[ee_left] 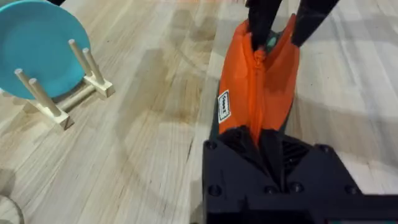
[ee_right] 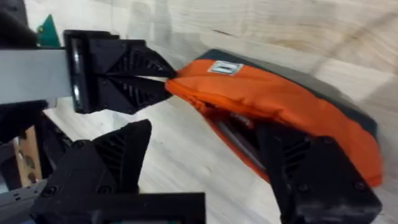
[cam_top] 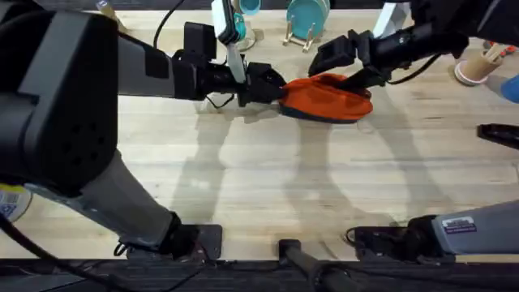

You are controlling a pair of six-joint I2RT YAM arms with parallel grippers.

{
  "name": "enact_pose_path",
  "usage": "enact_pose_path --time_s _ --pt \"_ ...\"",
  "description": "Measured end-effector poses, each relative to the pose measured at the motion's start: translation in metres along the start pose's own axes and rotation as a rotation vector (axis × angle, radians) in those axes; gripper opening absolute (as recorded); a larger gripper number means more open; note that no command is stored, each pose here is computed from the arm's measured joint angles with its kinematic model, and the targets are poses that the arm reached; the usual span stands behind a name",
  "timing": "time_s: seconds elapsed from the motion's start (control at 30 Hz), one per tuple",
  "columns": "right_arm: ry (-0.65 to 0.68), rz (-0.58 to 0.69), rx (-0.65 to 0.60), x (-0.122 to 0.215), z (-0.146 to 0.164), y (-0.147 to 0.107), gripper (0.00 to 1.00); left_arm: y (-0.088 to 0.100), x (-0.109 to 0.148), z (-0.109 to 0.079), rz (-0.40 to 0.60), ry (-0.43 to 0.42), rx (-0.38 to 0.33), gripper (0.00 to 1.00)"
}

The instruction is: Unzip the bag, pick up the pens from the table one at a time and place them inside, then zip the bag closed.

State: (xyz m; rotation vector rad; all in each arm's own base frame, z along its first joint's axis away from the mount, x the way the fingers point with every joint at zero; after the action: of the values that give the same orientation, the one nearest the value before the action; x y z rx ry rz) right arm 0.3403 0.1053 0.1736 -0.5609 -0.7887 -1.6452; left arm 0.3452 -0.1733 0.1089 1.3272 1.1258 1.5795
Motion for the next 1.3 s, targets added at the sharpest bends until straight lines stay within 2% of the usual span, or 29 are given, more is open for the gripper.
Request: enact_pose_path --time_s 0.37,0.77,1.0,1.3 --pt "0.064 -0.004 0.007 -0.001 0.01 0.002 0.995 0.0 0.0 0.0 0.0 0.001 0.0 0.041" --pt "-0.059 0.001 0.006 -0.008 0.003 -0.002 0.995 0.0 0.0 0.0 0.0 0.0 0.0 0.041" --pt "-0.083 0.038 0.015 -0.03 0.003 -0.005 0.996 0.0 0.0 0.0 0.0 0.001 0.0 0.041" --pt "-0.016 0.024 0.013 -0.037 0.011 0.002 0.995 -0.001 0.001 0.001 0.002 0.005 0.001 0.042"
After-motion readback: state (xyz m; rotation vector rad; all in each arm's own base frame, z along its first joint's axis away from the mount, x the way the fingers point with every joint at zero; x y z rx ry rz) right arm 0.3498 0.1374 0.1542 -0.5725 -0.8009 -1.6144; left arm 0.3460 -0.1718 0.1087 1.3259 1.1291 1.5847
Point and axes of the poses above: each hand's point on the last joint's axis, 136 mm out from that joint toward the fingers, its own x axis back along the fingers, its own z axis along the line the jaws close on, y = z × x, the point moved 5 cm from there along x, back along the fingers, and after that the axes turned 6 degrees about -x, right-handed, at the moved point
